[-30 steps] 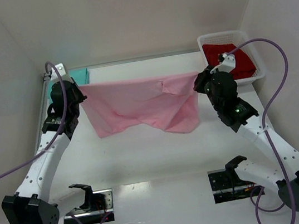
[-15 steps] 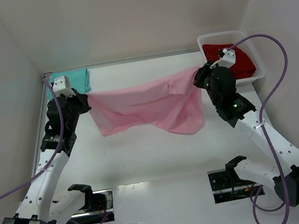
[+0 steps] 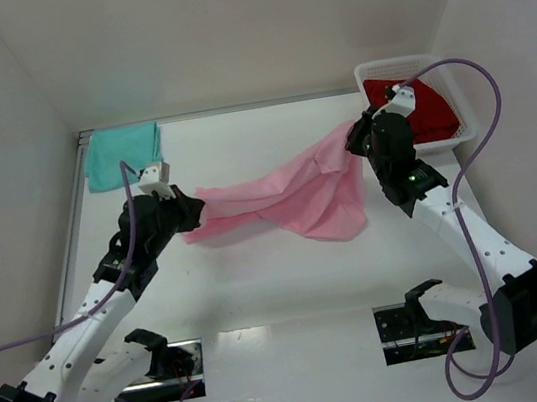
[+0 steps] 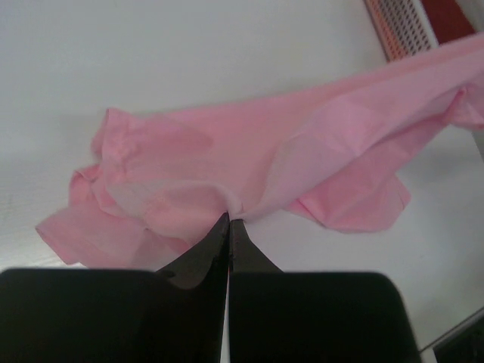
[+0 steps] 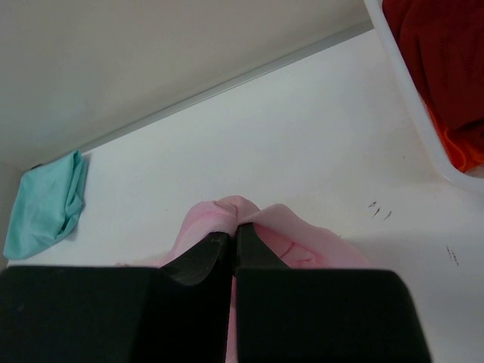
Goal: Fold and stack the t-shirts
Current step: Flatten out the tshirt
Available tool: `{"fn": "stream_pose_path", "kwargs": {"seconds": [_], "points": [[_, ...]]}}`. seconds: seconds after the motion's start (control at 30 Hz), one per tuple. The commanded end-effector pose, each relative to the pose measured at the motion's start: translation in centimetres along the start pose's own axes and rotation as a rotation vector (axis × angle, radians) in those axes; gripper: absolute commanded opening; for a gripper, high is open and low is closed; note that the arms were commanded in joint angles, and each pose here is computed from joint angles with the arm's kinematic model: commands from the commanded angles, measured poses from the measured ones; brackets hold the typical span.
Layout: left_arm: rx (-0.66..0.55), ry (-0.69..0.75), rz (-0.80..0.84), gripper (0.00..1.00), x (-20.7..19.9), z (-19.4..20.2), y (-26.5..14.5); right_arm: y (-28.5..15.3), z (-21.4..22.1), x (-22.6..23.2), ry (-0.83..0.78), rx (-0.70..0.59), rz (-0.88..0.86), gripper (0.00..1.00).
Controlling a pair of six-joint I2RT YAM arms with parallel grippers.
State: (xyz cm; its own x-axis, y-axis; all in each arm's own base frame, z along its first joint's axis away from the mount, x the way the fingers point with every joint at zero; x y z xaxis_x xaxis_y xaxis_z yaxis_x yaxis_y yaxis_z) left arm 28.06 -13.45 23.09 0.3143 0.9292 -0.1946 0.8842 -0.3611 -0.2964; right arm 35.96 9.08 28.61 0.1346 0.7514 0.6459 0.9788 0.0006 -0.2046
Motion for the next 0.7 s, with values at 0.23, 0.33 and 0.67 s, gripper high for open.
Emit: {"fn": "stream_pose_path", "kwargs": {"seconds": [0.23,0.33,0.67], "points": [[0.247,-0.015,0.059,0.39,-3.3,8.1,1.4,1.4,-1.6,1.2,0.021,-0.054,-0.026,0.01],[0.258,0.002,0.033,0.8,-3.4,7.8,1.8,1.4,-1.6,1.5,0.024,-0.053,-0.039,0.01],[0.187,0.043,-0.042,1.0,-2.5,6.0,2.9,1.3,-2.2,1.3,0.019,-0.067,-0.037,0.01]]}}
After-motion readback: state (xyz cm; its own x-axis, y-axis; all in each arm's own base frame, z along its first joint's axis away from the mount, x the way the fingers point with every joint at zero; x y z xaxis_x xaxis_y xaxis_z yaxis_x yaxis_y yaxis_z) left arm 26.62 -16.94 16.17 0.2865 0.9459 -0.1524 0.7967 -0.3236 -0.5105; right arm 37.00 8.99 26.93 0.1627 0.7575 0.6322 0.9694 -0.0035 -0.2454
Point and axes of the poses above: each gripper's point midway between its finger pads, its own y axis out along the fingers, its own x axis along the line the jaws close on, z = x × y, the point moved 2 cm from there along -y, back along the fingers, and after that the axes turned 14 degrees about y, right-handed, at the moved point
